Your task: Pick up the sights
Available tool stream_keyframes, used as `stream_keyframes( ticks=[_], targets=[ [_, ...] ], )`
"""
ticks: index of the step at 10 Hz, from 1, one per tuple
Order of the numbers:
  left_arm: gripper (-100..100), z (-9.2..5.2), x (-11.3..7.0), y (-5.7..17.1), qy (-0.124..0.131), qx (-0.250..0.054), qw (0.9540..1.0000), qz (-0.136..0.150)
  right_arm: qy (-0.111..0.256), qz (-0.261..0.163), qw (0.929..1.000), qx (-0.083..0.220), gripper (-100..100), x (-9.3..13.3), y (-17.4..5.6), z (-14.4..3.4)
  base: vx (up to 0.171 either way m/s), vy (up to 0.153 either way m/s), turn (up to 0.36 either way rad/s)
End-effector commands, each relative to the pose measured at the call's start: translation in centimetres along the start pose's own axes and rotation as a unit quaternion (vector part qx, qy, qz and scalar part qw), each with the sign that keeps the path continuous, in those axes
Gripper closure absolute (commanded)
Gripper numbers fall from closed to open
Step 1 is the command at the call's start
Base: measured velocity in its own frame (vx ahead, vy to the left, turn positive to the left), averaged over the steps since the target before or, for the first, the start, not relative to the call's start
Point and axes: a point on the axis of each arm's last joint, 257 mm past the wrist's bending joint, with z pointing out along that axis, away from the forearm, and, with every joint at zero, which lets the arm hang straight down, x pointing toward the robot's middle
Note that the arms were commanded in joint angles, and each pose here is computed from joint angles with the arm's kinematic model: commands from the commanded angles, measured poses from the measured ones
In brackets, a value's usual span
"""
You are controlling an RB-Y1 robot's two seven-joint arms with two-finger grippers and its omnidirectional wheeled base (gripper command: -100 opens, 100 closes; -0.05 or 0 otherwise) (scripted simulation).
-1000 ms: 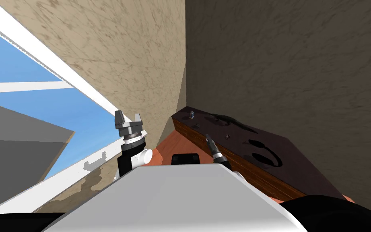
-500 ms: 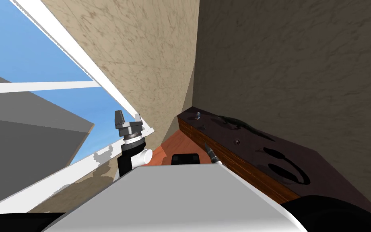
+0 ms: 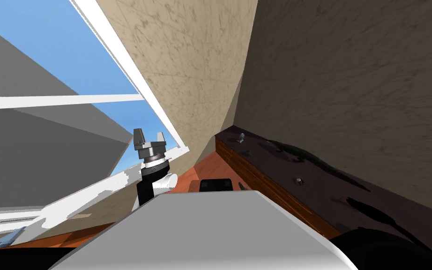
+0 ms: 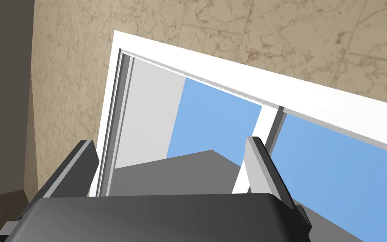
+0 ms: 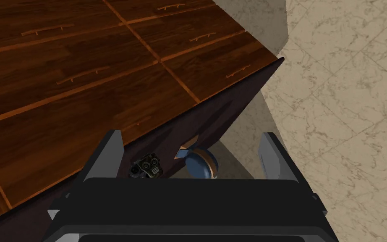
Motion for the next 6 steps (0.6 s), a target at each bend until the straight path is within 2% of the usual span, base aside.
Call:
stream_keyframes(
  ticks=[1, 2, 3, 4, 6],
  targets=[
    [0, 0.0, 0.0, 0.0, 0.000, 0.000, 1.0000, 0.000, 0.039, -0.043, 0.9966, 0.058, -100, 2.3, -4.9, -2.0, 0.149, 0.094, 0.351],
    [0, 0.0, 0.0, 0.0, 0.000, 0.000, 1.0000, 0.000, 0.064, -0.070, 0.9911, 0.094, -100, 3.7, -7.8, -3.6, 0.179, 0.118, 0.344],
    [0, 0.0, 0.0, 0.0, 0.000, 0.000, 1.0000, 0.000, 0.064, -0.070, 0.9910, 0.094, -100, 3.7, -7.8, -3.6, 0.124, 0.071, 0.100],
    [0, 0.0, 0.0, 0.0, 0.000, 0.000, 1.0000, 0.000, 0.087, -0.098, 0.9833, 0.126, -100, 5.0, -10.5, -5.3, 0.114, 0.042, 0.175],
    [0, 0.0, 0.0, 0.0, 0.000, 0.000, 1.0000, 0.000, 0.133, -0.152, 0.9618, 0.185, -100, 6.8, -15.5, -9.0, 0.198, 0.043, 0.403]
  ],
)
